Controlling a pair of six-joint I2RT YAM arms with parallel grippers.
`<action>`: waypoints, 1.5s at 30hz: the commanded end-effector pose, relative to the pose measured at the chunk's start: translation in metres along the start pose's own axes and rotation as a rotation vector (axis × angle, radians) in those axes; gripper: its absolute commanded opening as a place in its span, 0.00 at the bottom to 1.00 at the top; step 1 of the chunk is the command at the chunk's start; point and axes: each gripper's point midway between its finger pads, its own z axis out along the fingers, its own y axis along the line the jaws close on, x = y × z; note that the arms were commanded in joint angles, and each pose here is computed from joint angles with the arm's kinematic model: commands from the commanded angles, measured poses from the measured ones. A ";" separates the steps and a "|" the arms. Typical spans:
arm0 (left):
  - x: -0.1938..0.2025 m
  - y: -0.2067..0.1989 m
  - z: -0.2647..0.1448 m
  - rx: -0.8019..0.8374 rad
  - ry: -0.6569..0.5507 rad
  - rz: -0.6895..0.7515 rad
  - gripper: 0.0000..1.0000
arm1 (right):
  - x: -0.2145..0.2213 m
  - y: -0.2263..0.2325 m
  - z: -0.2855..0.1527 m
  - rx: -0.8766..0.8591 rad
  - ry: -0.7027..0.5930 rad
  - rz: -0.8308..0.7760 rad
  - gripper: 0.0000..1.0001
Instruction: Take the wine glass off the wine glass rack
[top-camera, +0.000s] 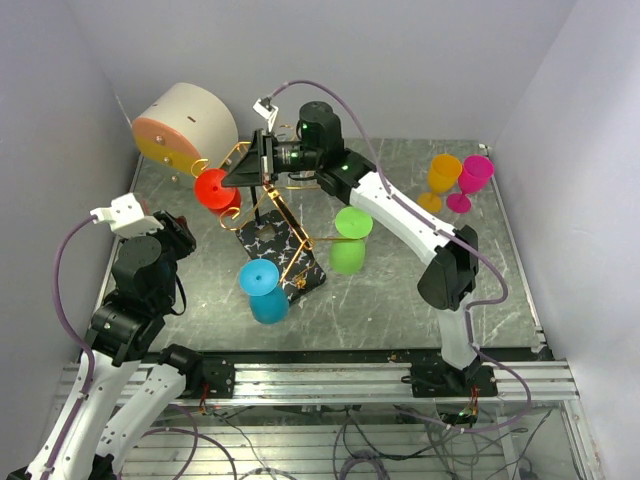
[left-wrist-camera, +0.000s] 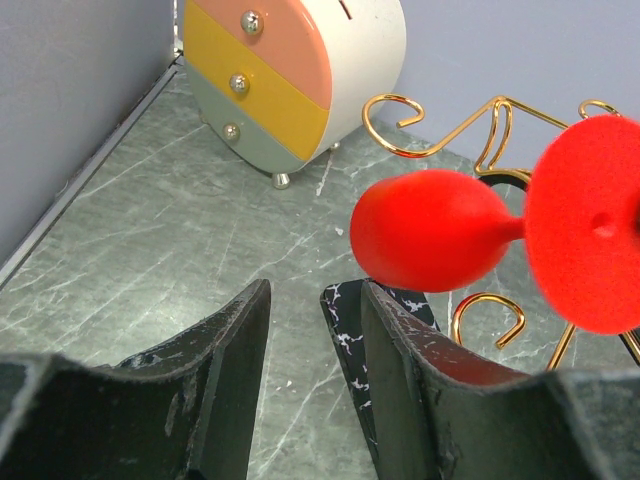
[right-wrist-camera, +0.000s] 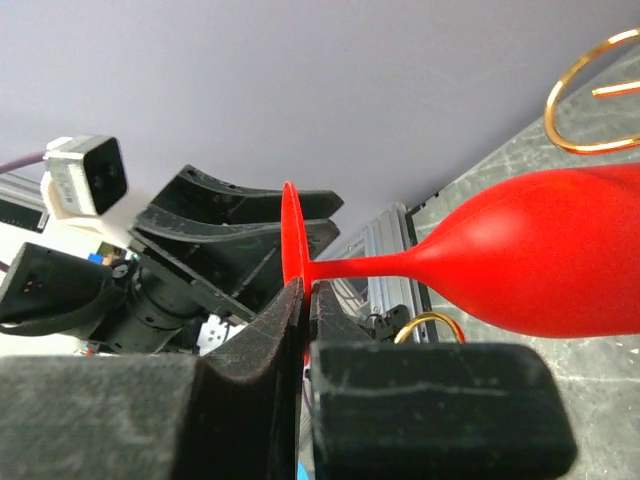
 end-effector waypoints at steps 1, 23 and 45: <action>-0.004 0.000 0.000 -0.004 -0.015 -0.023 0.52 | -0.030 0.074 -0.028 -0.064 -0.074 -0.168 0.00; -0.064 -0.201 -0.017 0.771 0.226 -0.273 0.72 | -0.070 0.088 -0.285 1.004 -0.541 -1.274 0.00; -0.031 -0.297 -0.054 1.235 0.933 -0.722 0.70 | -0.027 0.066 -0.262 0.957 -0.420 -1.554 0.00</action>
